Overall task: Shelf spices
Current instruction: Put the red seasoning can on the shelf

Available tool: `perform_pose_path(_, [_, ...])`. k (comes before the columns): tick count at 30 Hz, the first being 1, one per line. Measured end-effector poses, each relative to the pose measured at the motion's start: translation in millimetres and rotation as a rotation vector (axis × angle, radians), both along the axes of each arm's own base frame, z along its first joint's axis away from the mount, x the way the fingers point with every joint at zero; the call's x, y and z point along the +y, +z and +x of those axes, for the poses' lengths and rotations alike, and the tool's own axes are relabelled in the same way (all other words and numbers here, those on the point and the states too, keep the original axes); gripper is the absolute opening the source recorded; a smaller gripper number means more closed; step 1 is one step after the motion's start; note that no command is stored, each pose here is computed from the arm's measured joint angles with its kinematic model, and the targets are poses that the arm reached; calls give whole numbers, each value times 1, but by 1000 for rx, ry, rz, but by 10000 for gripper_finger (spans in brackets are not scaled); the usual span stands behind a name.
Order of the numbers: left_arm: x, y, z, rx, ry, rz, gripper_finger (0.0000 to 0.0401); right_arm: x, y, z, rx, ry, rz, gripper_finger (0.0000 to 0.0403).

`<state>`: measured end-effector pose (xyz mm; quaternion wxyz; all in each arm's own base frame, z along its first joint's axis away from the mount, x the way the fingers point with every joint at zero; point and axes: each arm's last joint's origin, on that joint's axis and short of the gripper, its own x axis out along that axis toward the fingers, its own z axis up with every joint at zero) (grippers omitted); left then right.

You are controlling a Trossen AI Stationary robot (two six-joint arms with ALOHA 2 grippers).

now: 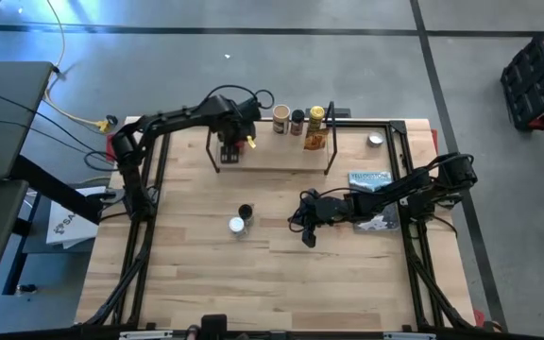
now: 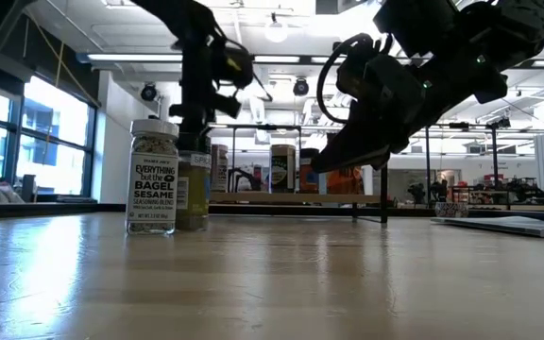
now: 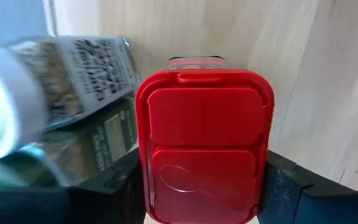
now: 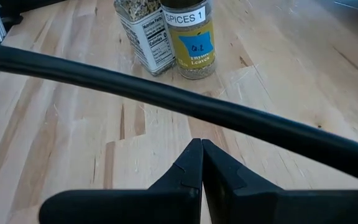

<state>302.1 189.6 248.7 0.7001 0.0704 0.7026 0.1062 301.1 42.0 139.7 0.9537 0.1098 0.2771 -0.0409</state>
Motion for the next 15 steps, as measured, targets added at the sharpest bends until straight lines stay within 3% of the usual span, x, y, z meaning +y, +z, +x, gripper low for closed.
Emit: perform_pose_path(15, [3,-8,-8,59,-11,-95,237,0,0,0,0,-11,20,0])
